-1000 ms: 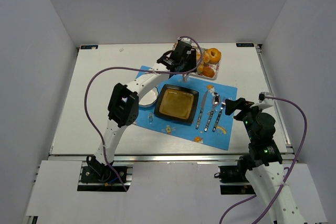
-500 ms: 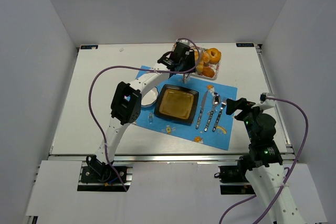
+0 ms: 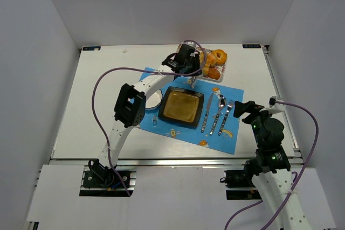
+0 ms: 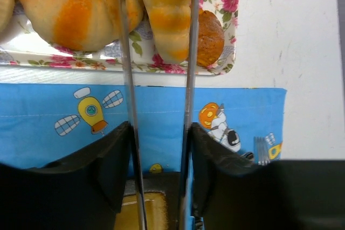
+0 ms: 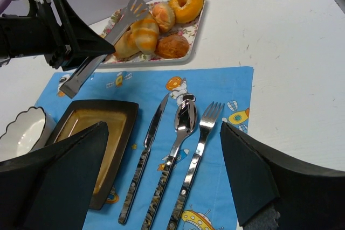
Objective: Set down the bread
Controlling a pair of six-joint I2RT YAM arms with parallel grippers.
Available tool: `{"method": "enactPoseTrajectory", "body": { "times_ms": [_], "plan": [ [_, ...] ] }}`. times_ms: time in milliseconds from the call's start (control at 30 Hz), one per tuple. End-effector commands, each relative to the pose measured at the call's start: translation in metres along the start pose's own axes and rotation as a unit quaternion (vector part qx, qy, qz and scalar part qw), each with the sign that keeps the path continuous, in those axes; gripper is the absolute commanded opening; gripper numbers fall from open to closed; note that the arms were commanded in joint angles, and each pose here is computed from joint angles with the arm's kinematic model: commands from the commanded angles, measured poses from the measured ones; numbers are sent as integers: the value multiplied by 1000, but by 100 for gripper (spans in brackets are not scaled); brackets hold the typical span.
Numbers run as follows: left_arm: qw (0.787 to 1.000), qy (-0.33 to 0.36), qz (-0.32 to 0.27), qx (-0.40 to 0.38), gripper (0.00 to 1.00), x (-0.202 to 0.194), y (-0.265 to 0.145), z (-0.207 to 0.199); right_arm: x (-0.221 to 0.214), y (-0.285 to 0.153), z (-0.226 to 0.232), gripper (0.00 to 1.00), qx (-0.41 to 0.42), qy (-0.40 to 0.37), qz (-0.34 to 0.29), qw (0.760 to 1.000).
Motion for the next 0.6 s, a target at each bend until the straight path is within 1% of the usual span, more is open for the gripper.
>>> {"method": "enactPoseTrajectory", "body": {
  "times_ms": [0,100,167,200,300,400,433,500,533,567],
  "plan": [
    [999,-6,-30,-37,49,27,-18,-20,8,0,1,89,0,7,-27,1000],
    [998,-10,-33,-49,42,30,-25,-25,8,0,0,89,0,8,-29,1000],
    [998,-12,-35,-48,40,31,-28,-25,9,0,0,89,0,8,-30,1000],
    [998,-13,-42,-50,38,37,-34,-27,9,-1,1,89,1,9,-30,1000],
    [997,-14,-52,-53,34,47,-45,-29,9,-1,2,89,4,9,-30,999],
    [995,-16,-70,-65,30,64,-67,-32,9,-2,3,89,9,10,-30,999],
    [994,-14,-80,-79,27,74,-83,-38,9,-2,3,89,9,10,-31,999],
    [993,-13,-79,-90,26,76,-95,-37,8,-2,5,89,15,11,-31,999],
    [990,-8,-93,-108,26,85,-116,-45,8,-2,6,89,19,11,-31,999],
    [991,-7,-83,-106,25,76,-119,-40,7,-2,7,89,25,11,-29,999]
  ]
}}
Point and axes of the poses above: each gripper's point midway between its finger pads, its own y axis out along the fingers, its own z axis along the line the jaws close on, x = y × z, the point moved 3 cm from there along -y, back along the fingers, and after that the axes turned 3 degrees about y, right-handed, at the moved point
